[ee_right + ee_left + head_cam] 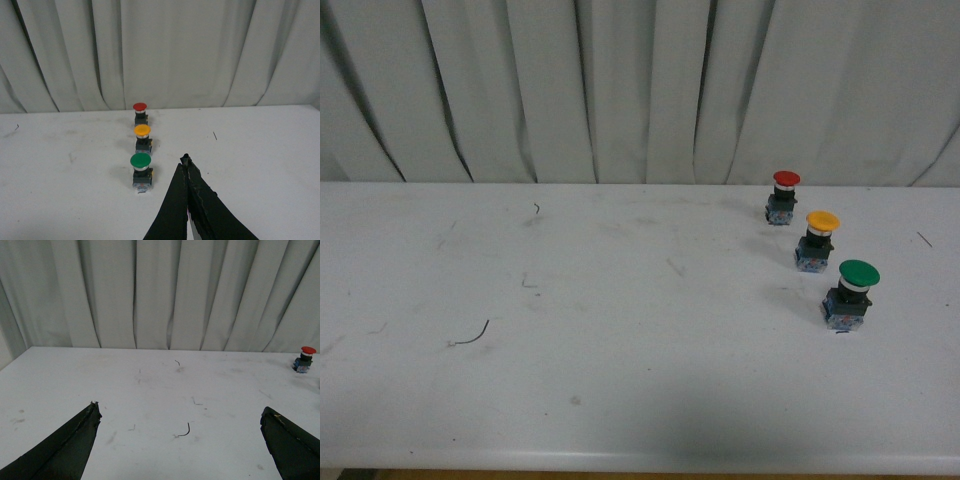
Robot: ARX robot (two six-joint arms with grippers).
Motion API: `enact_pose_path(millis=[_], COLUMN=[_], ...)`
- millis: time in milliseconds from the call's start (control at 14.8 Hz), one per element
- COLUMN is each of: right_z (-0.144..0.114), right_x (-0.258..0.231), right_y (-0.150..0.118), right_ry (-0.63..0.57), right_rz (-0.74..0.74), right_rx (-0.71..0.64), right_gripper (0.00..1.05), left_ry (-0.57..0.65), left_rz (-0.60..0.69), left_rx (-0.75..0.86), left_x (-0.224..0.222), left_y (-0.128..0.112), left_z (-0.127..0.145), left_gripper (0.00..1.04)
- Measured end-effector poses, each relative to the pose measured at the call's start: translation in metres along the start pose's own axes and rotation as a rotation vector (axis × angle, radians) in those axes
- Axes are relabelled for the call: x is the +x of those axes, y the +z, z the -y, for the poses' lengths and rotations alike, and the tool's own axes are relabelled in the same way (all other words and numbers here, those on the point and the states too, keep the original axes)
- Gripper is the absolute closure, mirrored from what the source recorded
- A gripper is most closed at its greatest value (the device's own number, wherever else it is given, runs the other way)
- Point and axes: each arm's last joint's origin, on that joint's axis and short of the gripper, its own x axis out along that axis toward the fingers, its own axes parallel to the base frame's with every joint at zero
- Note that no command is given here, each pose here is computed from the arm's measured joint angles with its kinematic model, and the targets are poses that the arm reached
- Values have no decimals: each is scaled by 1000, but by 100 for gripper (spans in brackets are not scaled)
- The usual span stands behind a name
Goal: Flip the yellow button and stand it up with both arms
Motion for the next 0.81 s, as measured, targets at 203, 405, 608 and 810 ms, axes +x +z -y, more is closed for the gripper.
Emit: enact_pose_path(millis=[203,405,608,810], right_z=[0,0,0,0], right_x=[-9,-17,-23,-28], right_y=[5,8,8,7], right_ry=[0,0,0,0], right_rz=[28,40,37,35], right_rx=[0,0,0,0], right_gripper=[103,103,103,103], left_ry=[0,0,0,0], left_rz=[0,0,0,0], left_rx=[0,0,0,0], left_x=[0,0,0,0], left_y=[0,0,0,0], left_z=[0,0,0,0], left_gripper=[7,7,7,7])
